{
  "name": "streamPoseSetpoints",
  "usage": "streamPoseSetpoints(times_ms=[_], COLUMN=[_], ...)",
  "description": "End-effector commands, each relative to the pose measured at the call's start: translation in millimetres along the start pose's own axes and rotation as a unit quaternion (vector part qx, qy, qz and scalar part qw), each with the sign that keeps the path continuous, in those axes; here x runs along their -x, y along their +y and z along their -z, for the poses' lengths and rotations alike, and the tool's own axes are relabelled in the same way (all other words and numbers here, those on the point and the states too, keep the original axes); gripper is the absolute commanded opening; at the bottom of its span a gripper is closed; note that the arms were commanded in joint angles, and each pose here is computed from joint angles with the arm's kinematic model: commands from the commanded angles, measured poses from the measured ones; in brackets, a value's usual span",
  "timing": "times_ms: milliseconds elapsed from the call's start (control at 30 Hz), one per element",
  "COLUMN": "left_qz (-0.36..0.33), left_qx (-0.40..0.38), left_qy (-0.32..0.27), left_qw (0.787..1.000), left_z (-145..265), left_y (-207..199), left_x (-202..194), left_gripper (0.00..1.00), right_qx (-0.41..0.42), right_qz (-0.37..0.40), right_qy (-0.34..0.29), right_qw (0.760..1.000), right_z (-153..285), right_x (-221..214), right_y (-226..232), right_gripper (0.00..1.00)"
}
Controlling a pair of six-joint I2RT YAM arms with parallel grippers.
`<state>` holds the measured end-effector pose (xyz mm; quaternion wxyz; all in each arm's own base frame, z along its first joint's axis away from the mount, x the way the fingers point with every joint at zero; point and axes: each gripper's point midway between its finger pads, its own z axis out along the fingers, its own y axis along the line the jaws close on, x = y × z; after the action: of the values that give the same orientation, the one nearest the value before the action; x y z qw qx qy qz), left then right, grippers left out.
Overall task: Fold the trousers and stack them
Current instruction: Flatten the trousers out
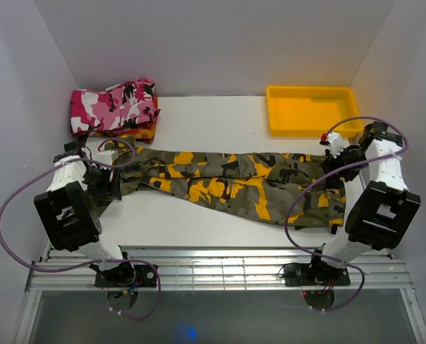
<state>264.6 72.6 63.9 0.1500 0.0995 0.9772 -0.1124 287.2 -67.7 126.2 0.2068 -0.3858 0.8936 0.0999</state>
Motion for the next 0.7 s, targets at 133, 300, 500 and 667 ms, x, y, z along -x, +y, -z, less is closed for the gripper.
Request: streamPoseSetpoints(times_ms=[133, 300, 500, 667], left_qz=[-0.044, -0.067, -0.066, -0.075], left_qx=[0.033, 0.075, 0.088, 0.104], left_qy=[0.032, 0.016, 0.031, -0.011], left_qw=[0.998, 0.995, 0.993, 0.992], left_z=[-19, -14, 0, 24], left_y=[22, 34, 39, 47], left_x=[-19, -18, -22, -3], left_gripper=[0.71, 0.72, 0.74, 0.73], right_qx=[-0.011, -0.032, -0.094, -0.119], right_qz=[-0.113, -0.113, -0.133, -0.145], right_qy=[0.055, 0.11, 0.143, 0.125], right_qw=[0.992, 0.987, 0.976, 0.974], right_z=[-56, -83, -101, -107], right_x=[-24, -53, -62, -42], right_y=[-9, -28, -87, -131], right_gripper=[0.7, 0.69, 0.69, 0.7])
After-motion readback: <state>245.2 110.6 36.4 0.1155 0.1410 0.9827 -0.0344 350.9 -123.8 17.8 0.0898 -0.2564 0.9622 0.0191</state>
